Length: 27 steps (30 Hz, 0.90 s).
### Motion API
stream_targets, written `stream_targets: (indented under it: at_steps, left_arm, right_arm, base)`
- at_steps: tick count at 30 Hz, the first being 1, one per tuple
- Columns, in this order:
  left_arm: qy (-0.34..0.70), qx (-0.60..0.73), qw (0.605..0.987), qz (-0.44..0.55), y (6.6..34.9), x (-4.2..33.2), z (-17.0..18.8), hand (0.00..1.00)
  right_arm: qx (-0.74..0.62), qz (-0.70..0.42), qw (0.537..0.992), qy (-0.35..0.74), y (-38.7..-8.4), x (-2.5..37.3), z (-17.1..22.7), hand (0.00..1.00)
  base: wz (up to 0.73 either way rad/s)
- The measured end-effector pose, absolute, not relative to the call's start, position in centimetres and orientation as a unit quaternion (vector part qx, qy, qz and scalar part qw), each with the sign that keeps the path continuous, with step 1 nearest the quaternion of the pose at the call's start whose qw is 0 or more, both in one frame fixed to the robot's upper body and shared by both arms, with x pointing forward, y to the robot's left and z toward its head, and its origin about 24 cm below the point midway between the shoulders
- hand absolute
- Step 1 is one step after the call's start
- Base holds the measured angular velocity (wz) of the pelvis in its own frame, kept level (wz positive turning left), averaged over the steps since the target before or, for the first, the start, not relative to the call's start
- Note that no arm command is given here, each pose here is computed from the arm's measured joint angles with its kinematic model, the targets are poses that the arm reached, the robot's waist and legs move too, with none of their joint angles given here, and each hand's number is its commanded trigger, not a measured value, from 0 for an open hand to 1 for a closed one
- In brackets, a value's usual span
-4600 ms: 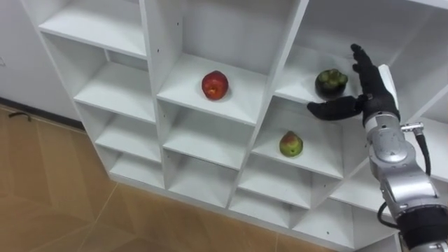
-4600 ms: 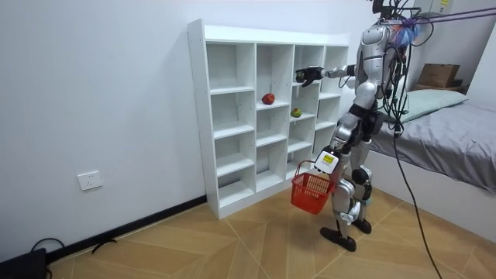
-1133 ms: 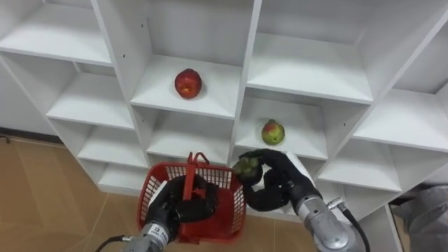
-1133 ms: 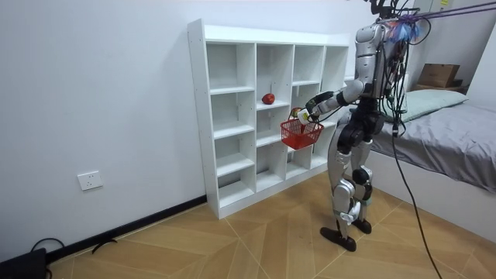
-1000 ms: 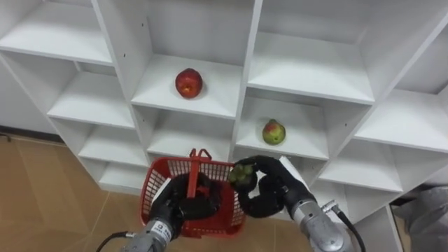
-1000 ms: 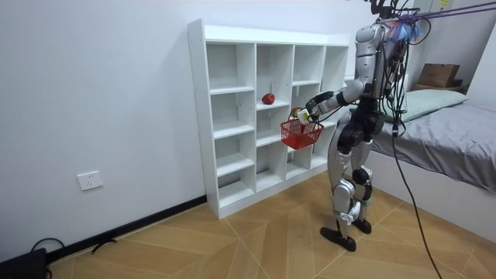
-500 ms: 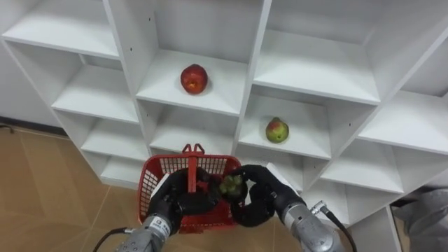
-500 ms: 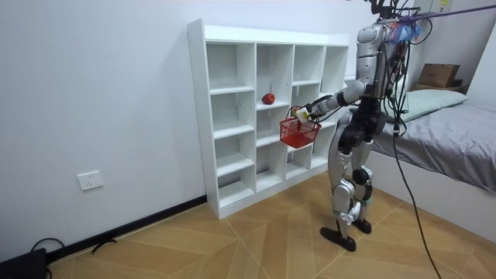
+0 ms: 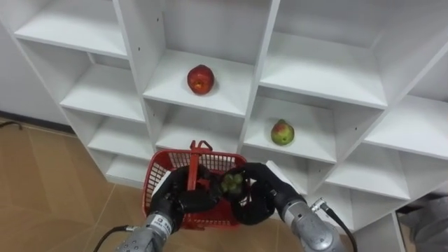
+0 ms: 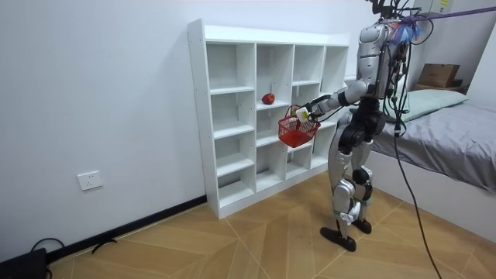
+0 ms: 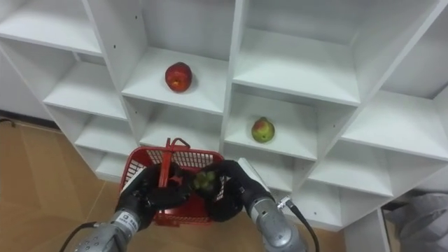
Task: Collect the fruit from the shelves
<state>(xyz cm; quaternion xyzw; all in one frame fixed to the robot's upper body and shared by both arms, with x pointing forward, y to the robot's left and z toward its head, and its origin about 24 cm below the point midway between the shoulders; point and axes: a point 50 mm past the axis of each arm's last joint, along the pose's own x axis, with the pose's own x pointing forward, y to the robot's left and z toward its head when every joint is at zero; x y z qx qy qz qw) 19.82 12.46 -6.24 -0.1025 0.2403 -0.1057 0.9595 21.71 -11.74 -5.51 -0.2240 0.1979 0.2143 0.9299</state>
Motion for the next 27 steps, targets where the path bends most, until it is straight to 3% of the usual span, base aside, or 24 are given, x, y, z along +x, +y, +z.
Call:
stream_targets:
  at_steps: [15,16,19,22,23,24,27]
  left_arm:
    - [0.245,-0.103,0.958,-0.107,12.4,19.6,-6.4,1.0]
    - [0.246,-0.102,0.958,-0.109,12.3,19.6,-6.4,1.0]
    - [0.246,-0.1,0.957,-0.114,12.2,19.5,-6.4,1.0]
    - [0.245,-0.099,0.957,-0.119,12.1,19.5,-6.4,1.0]
    - [0.248,-0.097,0.956,-0.123,12.0,19.4,-6.5,1.0]
    - [0.249,-0.096,0.956,-0.125,11.9,19.3,-6.5,1.0]
    - [0.255,-0.093,0.953,-0.132,11.8,19.0,-6.8,1.0]
  right_arm:
    - [-0.259,0.218,0.922,0.19,-11.7,21.8,-5.5,0.98]
    - [-0.262,0.218,0.921,0.189,-11.7,21.9,-5.4,0.87]
    - [-0.267,0.215,0.92,0.189,-12.0,22.3,-5.4,0.67]
    - [-0.272,0.206,0.921,0.188,-12.3,23.0,-5.3,0.39]
    - [-0.276,0.2,0.921,0.188,-12.5,23.1,-5.3,0.07]
    - [-0.277,0.196,0.922,0.187,-12.6,23.1,-5.3,0.0]
    - [-0.286,0.192,0.92,0.185,-13.2,23.4,-5.1,0.0]
  base:
    - [0.01]
    - [0.09]
    - [0.09]
    - [0.04]
    - [0.0]
    - [0.06]
    - [0.07]
